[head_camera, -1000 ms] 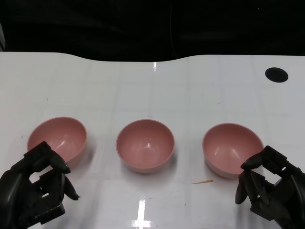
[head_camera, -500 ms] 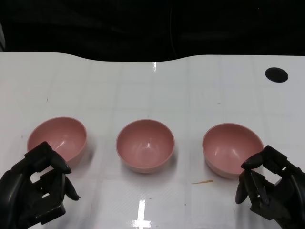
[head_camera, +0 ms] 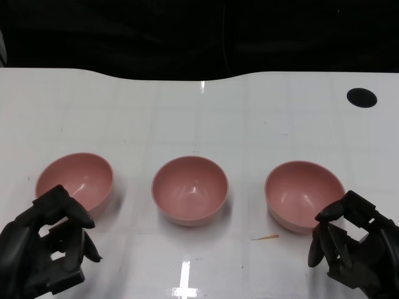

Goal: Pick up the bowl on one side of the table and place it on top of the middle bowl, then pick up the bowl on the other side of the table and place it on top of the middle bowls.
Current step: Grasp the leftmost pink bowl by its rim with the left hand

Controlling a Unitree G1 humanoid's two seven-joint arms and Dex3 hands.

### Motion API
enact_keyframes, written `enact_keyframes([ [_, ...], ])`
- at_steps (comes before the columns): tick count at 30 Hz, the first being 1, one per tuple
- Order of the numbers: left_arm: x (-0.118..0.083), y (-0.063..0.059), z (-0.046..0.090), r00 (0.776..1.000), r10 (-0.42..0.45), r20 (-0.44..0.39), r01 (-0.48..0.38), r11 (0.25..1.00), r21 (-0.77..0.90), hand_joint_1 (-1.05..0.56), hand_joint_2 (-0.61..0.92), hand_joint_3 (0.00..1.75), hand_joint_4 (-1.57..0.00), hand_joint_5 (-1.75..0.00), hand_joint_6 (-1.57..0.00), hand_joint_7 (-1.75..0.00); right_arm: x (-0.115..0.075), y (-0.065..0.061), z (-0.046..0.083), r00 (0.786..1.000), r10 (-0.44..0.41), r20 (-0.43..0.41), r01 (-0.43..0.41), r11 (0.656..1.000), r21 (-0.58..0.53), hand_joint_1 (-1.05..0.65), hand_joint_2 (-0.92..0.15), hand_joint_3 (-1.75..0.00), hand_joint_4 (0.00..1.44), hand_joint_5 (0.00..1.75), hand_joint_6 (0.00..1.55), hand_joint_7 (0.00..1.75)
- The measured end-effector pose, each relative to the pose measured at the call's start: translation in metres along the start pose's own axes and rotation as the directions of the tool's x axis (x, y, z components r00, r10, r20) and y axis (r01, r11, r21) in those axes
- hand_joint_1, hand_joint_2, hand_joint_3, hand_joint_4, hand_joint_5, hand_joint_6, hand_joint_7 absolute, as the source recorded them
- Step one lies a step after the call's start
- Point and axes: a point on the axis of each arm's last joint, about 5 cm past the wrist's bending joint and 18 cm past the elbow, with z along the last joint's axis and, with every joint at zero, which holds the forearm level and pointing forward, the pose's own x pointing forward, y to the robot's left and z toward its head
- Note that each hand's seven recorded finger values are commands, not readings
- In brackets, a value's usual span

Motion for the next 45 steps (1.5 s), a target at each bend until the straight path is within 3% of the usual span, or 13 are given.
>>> enact_keyframes([
  [2,-0.002,-0.001,0.006,0.998,0.009,0.068,-0.013,0.998,0.068,-0.07,0.59,0.9,-0.58,-1.52,-0.6,-1.22,-0.001,0.0,0.0,1.0,-0.002,-0.003,0.002,1.0,0.0,-0.08,-0.6,-1.0,0.89,1.67,0.81,1.4],
  [5,-0.003,-0.001,0.015,0.979,0.017,0.203,-0.065,0.97,0.236,-0.33,0.77,0.44,-0.66,-1.15,-0.71,-0.85,-0.001,0.0,0.0,1.0,-0.004,-0.003,0.004,1.0,-0.001,-0.08,-0.59,-1.0,0.89,1.67,0.8,1.4],
  [6,-0.003,-0.001,0.02,0.972,0.007,0.236,-0.086,0.942,0.325,-0.39,0.85,0.25,-0.7,-0.96,-0.77,-0.65,-0.001,0.0,0.0,1.0,-0.005,-0.003,0.005,1.0,-0.001,-0.08,-0.59,-1.0,0.89,1.67,0.8,1.4],
  [9,-0.003,0.003,0.039,0.955,-0.028,0.297,-0.136,0.845,0.517,-0.43,0.9,0.05,-0.75,-0.66,-0.88,-0.32,-0.001,0.0,0.0,1.0,-0.009,-0.003,0.009,1.0,-0.001,-0.08,-0.6,-0.99,0.88,1.67,0.8,1.4],
  [12,-0.003,0.004,0.056,0.95,-0.071,0.303,-0.157,0.732,0.663,-0.53,0.87,0.01,-0.72,-0.38,-0.9,-0.12,0.0,0.0,0.0,1.0,-0.007,-0.002,0.007,1.0,0.0,-0.08,-0.6,-0.99,0.88,1.68,0.8,1.4],
  [15,-0.003,0.005,0.074,0.954,-0.109,0.28,-0.176,0.553,0.815,-0.67,0.84,0.0,-0.71,-0.21,-0.89,-0.04,0.0,0.0,0.0,1.0,-0.005,-0.005,0.005,1.0,0.001,-0.08,-0.6,-0.99,0.88,1.67,0.8,1.39],
  [21,0.008,0.006,0.09,0.969,-0.125,0.215,-0.182,0.23,0.956,-0.82,0.78,0.0,-0.7,-0.09,-0.79,0.0,0.001,0.001,-0.001,1.0,-0.005,-0.006,0.005,1.0,0.002,-0.07,-0.6,-0.99,0.89,1.68,0.81,1.4],
  [24,0.021,0.01,0.091,0.975,-0.133,0.176,-0.157,0.141,0.978,-0.84,0.79,0.0,-0.67,-0.05,-0.75,0.0,0.002,0.002,-0.002,1.0,-0.002,-0.004,0.002,1.0,0.002,-0.08,-0.6,-1.0,0.88,1.68,0.8,1.4],
  [29,0.039,0.016,0.08,0.986,-0.156,0.063,-0.043,0.129,0.991,-0.85,0.85,0.02,-0.6,0.0,-0.67,0.0,0.003,0.003,-0.002,1.0,0.001,0.002,-0.001,1.0,-0.003,-0.09,-0.59,-1.0,0.88,1.69,0.8,1.41],
  [35,0.058,0.022,0.057,0.984,-0.166,-0.07,0.1,0.182,0.978,-0.85,0.86,0.01,-0.56,0.0,-0.63,0.0,0.004,0.007,-0.004,1.0,0.003,-0.002,-0.003,1.0,-0.002,-0.1,-0.59,-1.0,0.88,1.69,0.79,1.41],
  [38,0.065,0.023,0.046,0.979,-0.177,-0.097,0.139,0.243,0.96,-0.86,0.87,0.01,-0.53,0.0,-0.62,0.0,0.004,0.007,-0.004,1.0,0.009,-0.002,-0.009,1.0,0.001,-0.1,-0.59,-1.0,0.87,1.68,0.79,1.41],
  [45,0.076,0.022,0.024,0.973,-0.179,-0.144,0.193,0.294,0.936,-0.85,0.9,0.01,-0.52,0.0,-0.6,0.0,0.004,0.008,-0.004,1.0,0.007,-0.002,-0.007,1.0,-0.002,-0.09,-0.6,-0.99,0.87,1.68,0.8,1.41],
])
